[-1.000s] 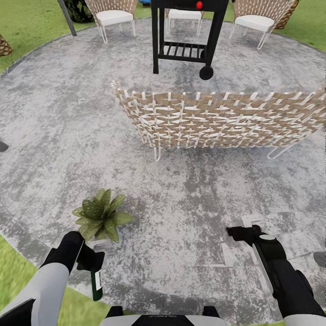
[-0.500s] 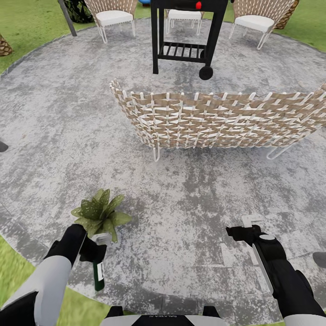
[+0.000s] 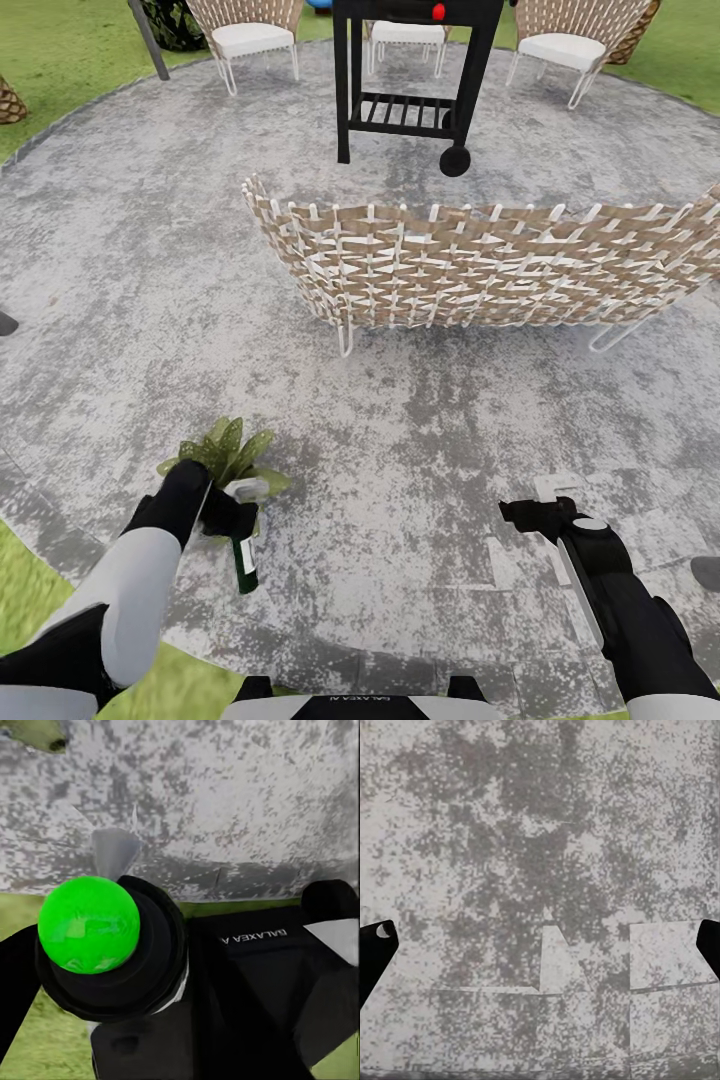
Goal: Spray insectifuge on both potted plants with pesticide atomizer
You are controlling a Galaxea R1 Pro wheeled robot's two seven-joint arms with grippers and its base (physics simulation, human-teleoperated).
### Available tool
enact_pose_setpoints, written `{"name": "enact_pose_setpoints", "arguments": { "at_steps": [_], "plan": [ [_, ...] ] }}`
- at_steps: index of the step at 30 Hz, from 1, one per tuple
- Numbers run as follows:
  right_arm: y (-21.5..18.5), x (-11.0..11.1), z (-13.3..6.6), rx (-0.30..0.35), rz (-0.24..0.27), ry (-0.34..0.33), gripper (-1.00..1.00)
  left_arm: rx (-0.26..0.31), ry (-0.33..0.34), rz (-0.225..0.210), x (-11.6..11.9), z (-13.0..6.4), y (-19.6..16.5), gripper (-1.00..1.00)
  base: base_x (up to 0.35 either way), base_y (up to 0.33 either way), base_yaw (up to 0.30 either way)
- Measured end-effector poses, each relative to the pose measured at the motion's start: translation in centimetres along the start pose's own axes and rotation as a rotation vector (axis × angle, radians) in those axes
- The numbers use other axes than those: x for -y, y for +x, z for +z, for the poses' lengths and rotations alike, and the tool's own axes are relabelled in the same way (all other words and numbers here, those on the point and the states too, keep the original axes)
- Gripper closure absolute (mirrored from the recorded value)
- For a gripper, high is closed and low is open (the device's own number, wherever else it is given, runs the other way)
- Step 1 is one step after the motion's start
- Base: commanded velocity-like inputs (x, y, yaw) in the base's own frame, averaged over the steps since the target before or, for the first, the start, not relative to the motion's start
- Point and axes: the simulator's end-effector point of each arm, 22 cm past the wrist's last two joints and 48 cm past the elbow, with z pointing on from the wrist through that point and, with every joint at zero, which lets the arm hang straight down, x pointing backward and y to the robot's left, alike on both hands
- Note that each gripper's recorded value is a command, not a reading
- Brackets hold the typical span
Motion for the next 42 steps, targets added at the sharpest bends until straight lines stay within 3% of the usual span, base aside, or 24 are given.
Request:
{"name": "enact_pose_setpoints", "arguments": {
  "at_steps": [9,19,30,35,42],
  "plan": [
    [0.0,0.0,0.0,0.0,0.0,0.0,-1.0,0.04,0.001,0.029,1.2,-1.5,-2.7,1.0,0.0,0.0,0.0],
    [0.0,0.0,0.0,0.0,0.0,-0.001,-1.0,0.027,-0.003,0.024,0.8,-1.0,-1.8,1.0,0.0,0.0,0.0],
    [0.0,0.0,0.0,0.0,0.0,0.0,-1.0,-0.029,-0.001,-0.002,-0.2,1.2,1.9,1.0,0.0,0.0,0.0],
    [0.0,0.0,0.0,0.0,0.0,-0.001,-1.0,-0.043,-0.008,-0.011,-0.9,1.6,2.9,1.0,0.0,0.0,0.0],
    [0.0,0.0,0.0,0.0,0.0,0.0,-1.0,-0.06,-0.041,-0.036,-3.8,1.5,4.3,1.0,0.0,0.0,0.0]
  ]
}}
